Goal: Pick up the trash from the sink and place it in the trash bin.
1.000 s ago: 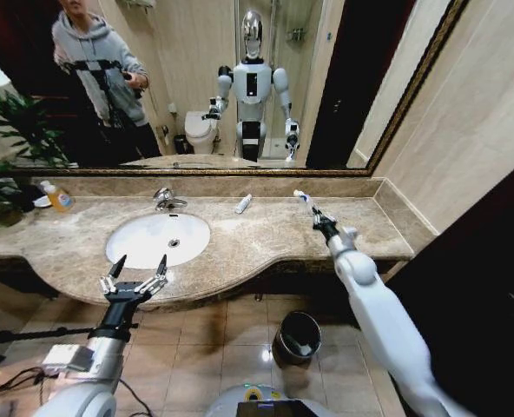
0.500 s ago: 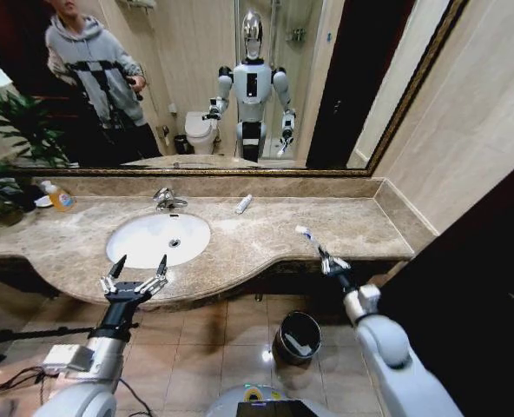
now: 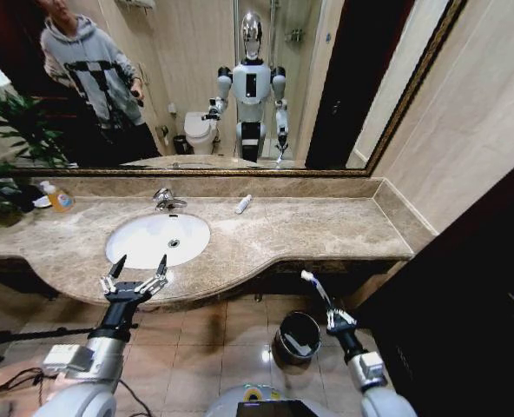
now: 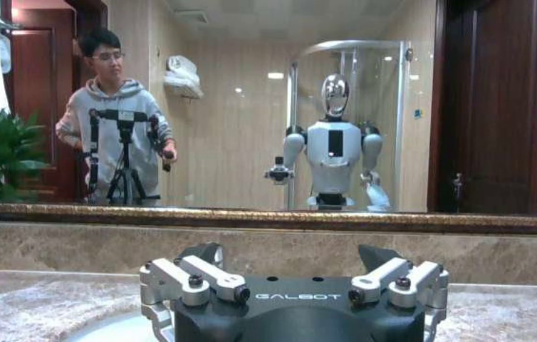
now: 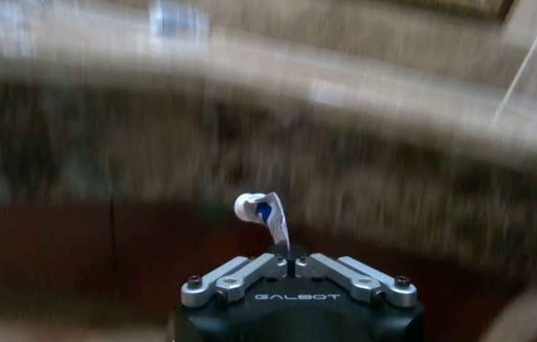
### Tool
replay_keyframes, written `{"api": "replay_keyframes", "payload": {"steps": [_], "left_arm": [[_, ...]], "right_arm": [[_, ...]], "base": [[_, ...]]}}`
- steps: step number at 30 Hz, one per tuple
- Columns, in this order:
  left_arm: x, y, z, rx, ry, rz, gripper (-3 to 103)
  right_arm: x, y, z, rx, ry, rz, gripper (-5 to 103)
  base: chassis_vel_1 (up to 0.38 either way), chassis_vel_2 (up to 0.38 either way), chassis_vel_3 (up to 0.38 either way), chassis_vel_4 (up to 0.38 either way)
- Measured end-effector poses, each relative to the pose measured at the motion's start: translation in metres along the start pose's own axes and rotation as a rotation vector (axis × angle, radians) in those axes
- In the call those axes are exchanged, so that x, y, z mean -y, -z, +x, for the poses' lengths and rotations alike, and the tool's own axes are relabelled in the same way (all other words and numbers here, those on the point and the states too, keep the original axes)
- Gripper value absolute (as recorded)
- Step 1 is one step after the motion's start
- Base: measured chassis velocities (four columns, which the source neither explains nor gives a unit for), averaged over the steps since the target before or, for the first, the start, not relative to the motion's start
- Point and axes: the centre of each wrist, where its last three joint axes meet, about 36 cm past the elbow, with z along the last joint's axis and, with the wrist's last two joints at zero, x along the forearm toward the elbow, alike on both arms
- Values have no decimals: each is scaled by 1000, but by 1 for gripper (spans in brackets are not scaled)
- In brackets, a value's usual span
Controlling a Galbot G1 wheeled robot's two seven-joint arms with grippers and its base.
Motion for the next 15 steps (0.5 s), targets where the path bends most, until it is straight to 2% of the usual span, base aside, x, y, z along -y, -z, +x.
{"api": "replay_keyframes", "payload": {"steps": [1, 3, 4, 6, 8, 9, 10, 13, 15], "left_arm": [[0, 0, 0, 0, 0, 0, 100], [0, 0, 0, 0, 0, 0, 100], [0, 0, 0, 0, 0, 0, 100], [0, 0, 0, 0, 0, 0, 100], [0, 0, 0, 0, 0, 0, 100], [0, 0, 0, 0, 0, 0, 100], [0, 0, 0, 0, 0, 0, 100], [0, 0, 0, 0, 0, 0, 100], [0, 0, 0, 0, 0, 0, 100]], "right_arm": [[0, 0, 0, 0, 0, 0, 0], [-5, -30, -4, -110, 29, 5, 0], [-5, -30, -4, -110, 29, 5, 0], [-6, -52, -14, -209, 75, 26, 0], [-7, -59, -19, -241, 90, 36, 0], [-7, -73, -32, -284, 108, 80, 0], [-7, -73, -32, -284, 108, 80, 0], [-9, -105, -60, -313, 135, 213, 0], [-10, -112, -68, -327, 143, 234, 0]], "base": [[0, 0, 0, 0], [0, 0, 0, 0], [0, 0, 0, 0], [0, 0, 0, 0], [0, 0, 0, 0], [0, 0, 0, 0], [0, 0, 0, 0], [0, 0, 0, 0], [0, 0, 0, 0]]}}
